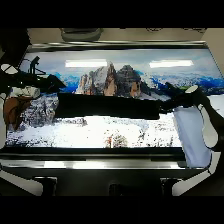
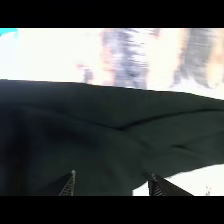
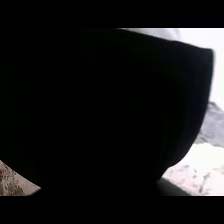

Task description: Fold the shirts.

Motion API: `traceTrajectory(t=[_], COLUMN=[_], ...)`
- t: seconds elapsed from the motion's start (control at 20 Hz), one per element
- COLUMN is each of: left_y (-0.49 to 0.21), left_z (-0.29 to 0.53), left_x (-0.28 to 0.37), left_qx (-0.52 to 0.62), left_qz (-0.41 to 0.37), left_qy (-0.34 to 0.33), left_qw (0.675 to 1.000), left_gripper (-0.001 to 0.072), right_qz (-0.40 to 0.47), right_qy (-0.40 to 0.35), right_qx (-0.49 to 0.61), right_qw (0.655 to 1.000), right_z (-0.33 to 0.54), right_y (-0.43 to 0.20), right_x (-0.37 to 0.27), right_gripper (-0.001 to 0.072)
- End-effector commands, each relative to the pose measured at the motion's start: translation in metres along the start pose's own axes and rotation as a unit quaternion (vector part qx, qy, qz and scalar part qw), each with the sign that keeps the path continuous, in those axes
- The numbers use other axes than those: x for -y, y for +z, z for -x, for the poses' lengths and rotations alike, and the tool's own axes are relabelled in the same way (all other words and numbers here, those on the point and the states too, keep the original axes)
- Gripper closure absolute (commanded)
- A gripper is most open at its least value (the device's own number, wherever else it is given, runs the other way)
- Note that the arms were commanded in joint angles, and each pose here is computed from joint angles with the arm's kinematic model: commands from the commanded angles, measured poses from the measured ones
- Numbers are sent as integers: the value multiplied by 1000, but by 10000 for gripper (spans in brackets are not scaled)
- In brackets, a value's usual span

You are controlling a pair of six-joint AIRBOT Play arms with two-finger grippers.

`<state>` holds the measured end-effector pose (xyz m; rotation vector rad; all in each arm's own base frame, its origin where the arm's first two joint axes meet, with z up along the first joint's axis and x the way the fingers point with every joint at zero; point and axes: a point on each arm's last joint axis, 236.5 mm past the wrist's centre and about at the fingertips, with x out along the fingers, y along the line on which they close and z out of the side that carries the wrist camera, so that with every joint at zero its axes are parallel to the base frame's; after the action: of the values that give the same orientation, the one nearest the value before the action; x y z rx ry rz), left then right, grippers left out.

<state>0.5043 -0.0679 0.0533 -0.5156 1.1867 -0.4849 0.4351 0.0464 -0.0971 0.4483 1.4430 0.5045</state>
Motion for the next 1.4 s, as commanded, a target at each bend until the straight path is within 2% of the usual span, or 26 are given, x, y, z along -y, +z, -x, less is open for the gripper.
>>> traceTrajectory(t=[0.0, 0.05, 0.1, 0.15, 0.2, 0.35, 0.5, 0.75, 0.9, 1.1, 1.25, 1.35], left_y=[-10, -17, -24, -35, -49, -97, -117, -143, -189, -221, -210, -182], left_z=[1, -8, -18, -32, -46, -101, -142, -206, -249, -288, -278, -244], left_x=[44, 54, 64, 75, 85, 123, 173, 216, 253, 310, 306, 283], left_qx=[-9, -23, -35, -53, -74, -137, -125, -107, -150, -144, -141, -127], left_qz=[-47, -56, -68, -93, -112, -112, -91, -79, -18, 54, 19, -52], left_qy=[-11, -16, -20, -27, -33, -79, -135, -132, -180, -264, -277, -246], left_qw=[999, 998, 997, 994, 990, 981, 979, 982, 972, 952, 950, 960], left_gripper=[185, 336, 528, 638, 678, 678, 678, 680, 680, 680, 684, 685], right_qz=[-45, -33, -15, 8, 28, 87, 140, 191, 202, 217, 217, 226], right_qy=[8, 12, 11, 7, 3, -9, -29, -48, -50, -55, -46, -5], right_qx=[-19, -12, -2, 13, 30, 81, 122, 192, 229, 244, 228, 217], right_qw=[999, 999, 1000, 1000, 999, 993, 982, 961, 951, 944, 948, 950], right_z=[-15, -8, 3, 18, 35, 95, 150, 217, 241, 254, 243, 228], right_y=[-5, -2, 0, 4, 7, 4, -16, -54, -71, -85, -76, -62], right_x=[-12, -19, -25, -36, -48, -94, -135, -193, -217, -229, -223, -228], right_gripper=[672, 675, 676, 676, 676, 677, 677, 676, 675, 674, 675, 675])
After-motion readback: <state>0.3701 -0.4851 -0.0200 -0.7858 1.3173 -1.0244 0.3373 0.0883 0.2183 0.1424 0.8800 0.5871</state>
